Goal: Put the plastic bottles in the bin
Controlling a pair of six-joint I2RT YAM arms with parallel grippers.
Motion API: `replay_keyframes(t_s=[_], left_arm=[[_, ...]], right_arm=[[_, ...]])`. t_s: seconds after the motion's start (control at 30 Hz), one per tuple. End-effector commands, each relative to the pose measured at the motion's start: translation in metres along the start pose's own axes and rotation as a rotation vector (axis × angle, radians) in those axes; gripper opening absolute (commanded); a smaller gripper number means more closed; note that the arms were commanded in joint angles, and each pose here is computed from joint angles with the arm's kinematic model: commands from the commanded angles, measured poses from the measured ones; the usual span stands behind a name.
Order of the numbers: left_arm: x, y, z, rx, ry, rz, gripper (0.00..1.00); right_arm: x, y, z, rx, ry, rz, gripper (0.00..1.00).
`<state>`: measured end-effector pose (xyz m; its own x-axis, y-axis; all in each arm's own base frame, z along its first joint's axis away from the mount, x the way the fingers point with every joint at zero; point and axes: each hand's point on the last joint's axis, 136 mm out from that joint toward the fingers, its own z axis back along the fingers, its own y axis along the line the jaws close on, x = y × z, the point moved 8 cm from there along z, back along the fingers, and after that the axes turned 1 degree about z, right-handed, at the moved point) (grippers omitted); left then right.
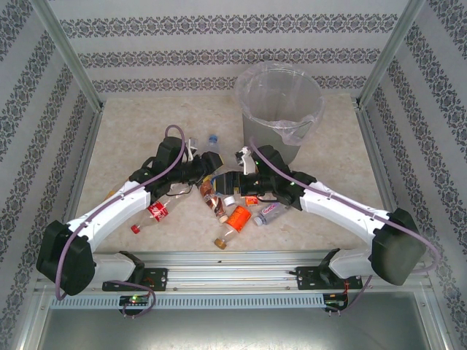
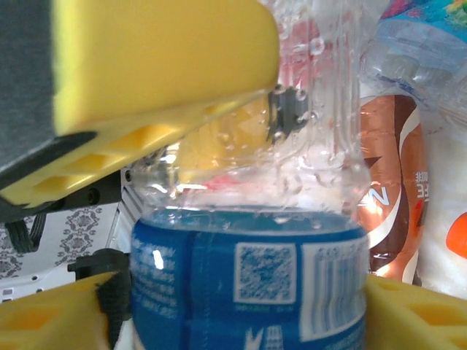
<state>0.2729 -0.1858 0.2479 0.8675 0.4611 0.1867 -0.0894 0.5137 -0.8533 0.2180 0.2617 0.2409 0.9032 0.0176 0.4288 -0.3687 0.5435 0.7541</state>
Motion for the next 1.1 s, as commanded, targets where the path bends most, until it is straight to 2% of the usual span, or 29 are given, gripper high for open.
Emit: replay_keyframes(t_s=[0.0, 0.13, 0.2, 0.3, 0.37, 0.4, 0.6, 0.8, 1.07], left_arm=[[0.001, -0.006, -0.002, -0.044, 0.01, -0.013, 0.6], [0.001, -0.009, -0.002, -0.059, 0.013, -0.029, 0.62], [0.002, -0.012, -0.001, -0.066, 0.013, -0.048, 0.66], [0.004, -0.02, 0.004, -0.08, 0.008, -0.091, 0.79], [0.004, -0.025, 0.007, -0.091, 0.0, -0.112, 0.97], [0.005, -0.028, 0.01, -0.099, -0.008, -0.121, 1.0], [0.005, -0.046, 0.032, -0.134, -0.064, -0.212, 1.0], [0.002, -0.064, 0.057, -0.232, -0.131, -0.293, 1.0], [-0.009, -0.062, 0.074, -0.284, -0.166, -0.411, 1.0]], right_arm=[[0.01, 0.014, 0.0, 0.038, -0.04, 0.033, 0.71], [0.009, 0.016, 0.004, 0.033, -0.037, 0.043, 0.63], [0.007, 0.016, 0.007, 0.029, -0.04, 0.047, 0.6], [0.004, 0.016, 0.013, 0.03, -0.046, 0.051, 0.57], [0.003, 0.018, 0.018, 0.03, -0.048, 0.059, 0.56], [0.002, 0.018, 0.02, 0.025, -0.05, 0.061, 0.56], [-0.003, 0.009, 0.038, -0.007, -0.068, 0.059, 0.56], [-0.008, 0.001, 0.061, -0.02, -0.07, 0.076, 0.55], [-0.012, 0.003, 0.093, -0.052, -0.086, 0.139, 0.55]])
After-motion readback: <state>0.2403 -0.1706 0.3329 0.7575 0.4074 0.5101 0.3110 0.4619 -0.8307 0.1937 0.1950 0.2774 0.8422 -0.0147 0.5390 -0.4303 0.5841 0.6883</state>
